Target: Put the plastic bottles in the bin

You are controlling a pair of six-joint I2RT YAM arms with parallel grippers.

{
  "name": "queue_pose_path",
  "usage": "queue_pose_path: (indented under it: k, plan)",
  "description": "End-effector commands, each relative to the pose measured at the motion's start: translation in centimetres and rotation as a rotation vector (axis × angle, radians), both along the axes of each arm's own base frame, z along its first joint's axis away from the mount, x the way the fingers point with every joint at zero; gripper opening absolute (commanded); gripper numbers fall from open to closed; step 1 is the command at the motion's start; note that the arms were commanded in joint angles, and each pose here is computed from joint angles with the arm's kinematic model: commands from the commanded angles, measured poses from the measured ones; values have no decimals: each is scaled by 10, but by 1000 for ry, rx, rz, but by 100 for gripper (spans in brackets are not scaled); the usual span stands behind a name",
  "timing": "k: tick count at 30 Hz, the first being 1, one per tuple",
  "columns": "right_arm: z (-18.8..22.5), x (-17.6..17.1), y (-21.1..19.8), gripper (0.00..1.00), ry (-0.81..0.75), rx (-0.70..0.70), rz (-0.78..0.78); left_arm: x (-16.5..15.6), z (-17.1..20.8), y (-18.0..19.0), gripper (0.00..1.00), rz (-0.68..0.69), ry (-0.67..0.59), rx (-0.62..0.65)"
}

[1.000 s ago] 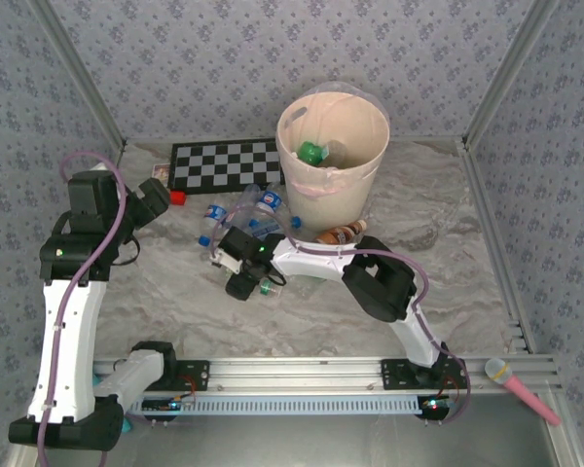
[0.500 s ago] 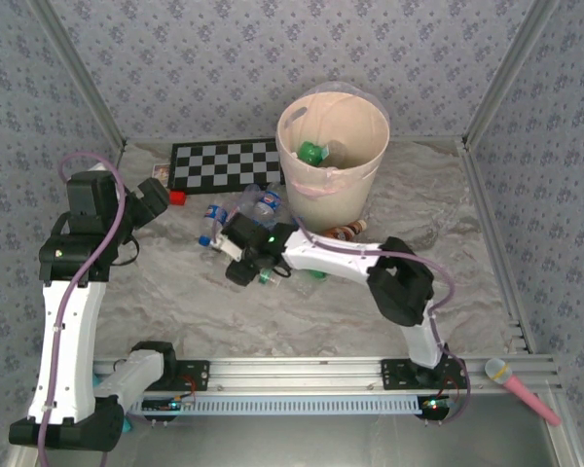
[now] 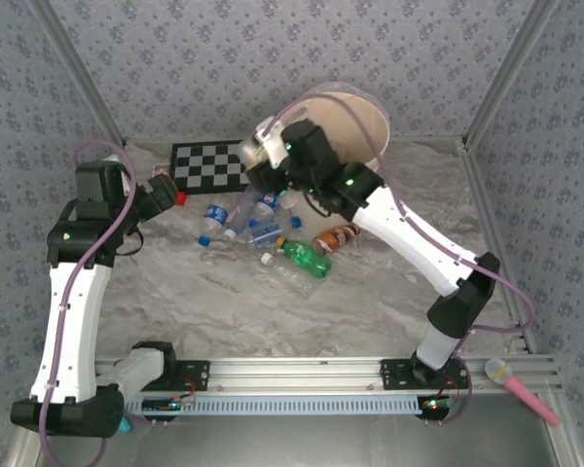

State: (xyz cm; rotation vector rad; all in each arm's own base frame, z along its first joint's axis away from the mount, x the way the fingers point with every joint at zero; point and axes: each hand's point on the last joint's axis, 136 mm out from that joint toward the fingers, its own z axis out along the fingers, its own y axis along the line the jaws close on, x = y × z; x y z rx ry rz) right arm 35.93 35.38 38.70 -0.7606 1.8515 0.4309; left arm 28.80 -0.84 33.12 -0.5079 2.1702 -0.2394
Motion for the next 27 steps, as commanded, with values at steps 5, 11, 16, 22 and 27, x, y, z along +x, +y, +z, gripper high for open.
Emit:
queue_pose_path:
  k: [5, 11, 16, 22, 27]
  plan:
    - [75, 37, -77, 57, -96, 155, -200, 5, 15, -13, 100, -90, -60, -16]
    - [86, 77, -120, 58, -128, 183, -354, 1, 9, -23, 100, -144, -40, -41]
    - [71, 110, -137, 58, -131, 163, -438, -6, 9, -23, 100, -146, -51, -41]
    - [54, 129, -137, 58, -111, 127, -452, -12, 10, -21, 100, -143, -46, -31]
    - [41, 133, -138, 58, -91, 100, -461, -14, 10, -20, 100, -138, -45, -33]
